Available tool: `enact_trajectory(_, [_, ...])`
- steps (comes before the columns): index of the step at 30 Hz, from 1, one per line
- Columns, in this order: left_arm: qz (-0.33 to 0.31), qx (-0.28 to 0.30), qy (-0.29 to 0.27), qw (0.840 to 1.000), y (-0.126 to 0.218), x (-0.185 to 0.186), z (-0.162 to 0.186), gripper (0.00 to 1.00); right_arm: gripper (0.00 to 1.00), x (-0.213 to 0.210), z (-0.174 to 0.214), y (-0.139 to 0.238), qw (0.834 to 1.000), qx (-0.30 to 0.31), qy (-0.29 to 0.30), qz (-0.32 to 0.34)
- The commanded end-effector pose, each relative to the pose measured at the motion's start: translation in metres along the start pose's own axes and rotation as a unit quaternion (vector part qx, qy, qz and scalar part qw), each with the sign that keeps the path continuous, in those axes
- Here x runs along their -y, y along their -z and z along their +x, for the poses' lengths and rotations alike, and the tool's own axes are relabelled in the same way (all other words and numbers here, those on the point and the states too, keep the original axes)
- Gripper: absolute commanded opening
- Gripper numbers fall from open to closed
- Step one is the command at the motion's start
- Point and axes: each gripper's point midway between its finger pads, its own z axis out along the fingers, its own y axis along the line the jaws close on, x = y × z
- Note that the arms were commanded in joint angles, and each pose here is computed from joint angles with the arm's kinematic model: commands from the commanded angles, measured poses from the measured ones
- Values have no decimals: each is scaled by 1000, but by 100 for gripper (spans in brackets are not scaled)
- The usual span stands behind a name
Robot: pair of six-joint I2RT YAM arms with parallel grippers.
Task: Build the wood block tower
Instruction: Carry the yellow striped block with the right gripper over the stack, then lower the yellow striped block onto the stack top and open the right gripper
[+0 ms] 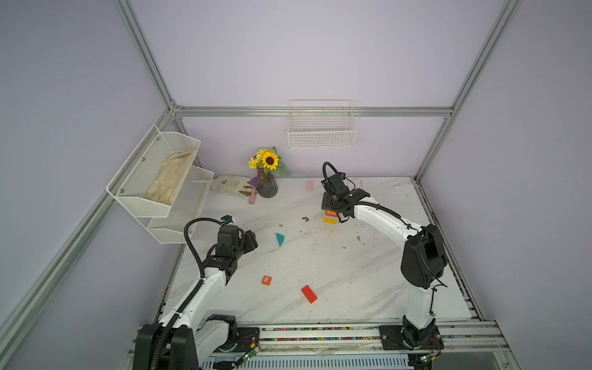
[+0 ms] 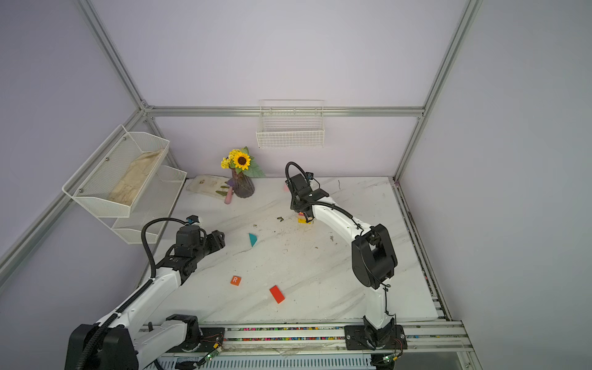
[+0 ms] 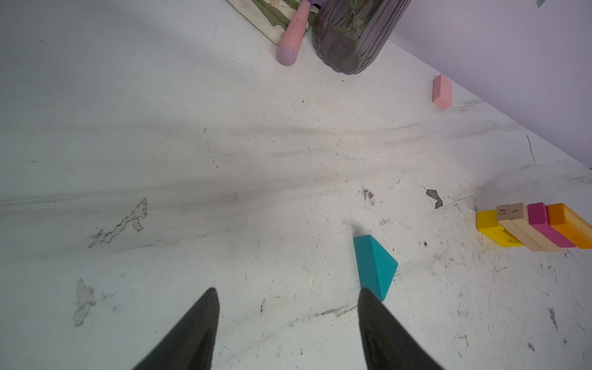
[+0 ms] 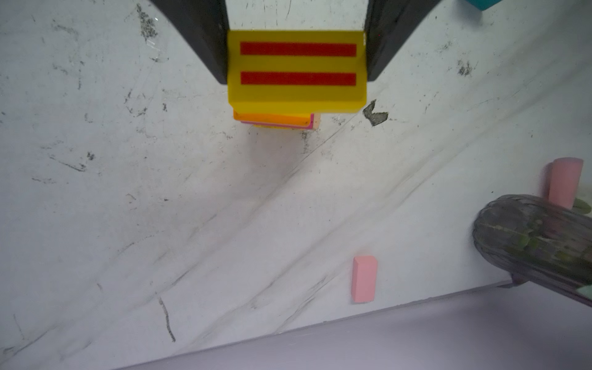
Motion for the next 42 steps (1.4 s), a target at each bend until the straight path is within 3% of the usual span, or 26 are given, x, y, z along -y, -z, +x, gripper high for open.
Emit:
enact_trajectory(1, [7, 9, -7, 1000, 0, -1, 2, 68, 41, 9, 12, -9, 999, -33, 8, 31])
enact_trajectory(15, [5, 8, -7, 1000, 0, -2, 4, 68, 44, 13, 27, -32, 997, -62, 15, 49])
enact_trajectory(42, [5, 8, -5, 1000, 0, -2, 3, 68, 55, 22, 33, -33, 996, -66, 12, 58])
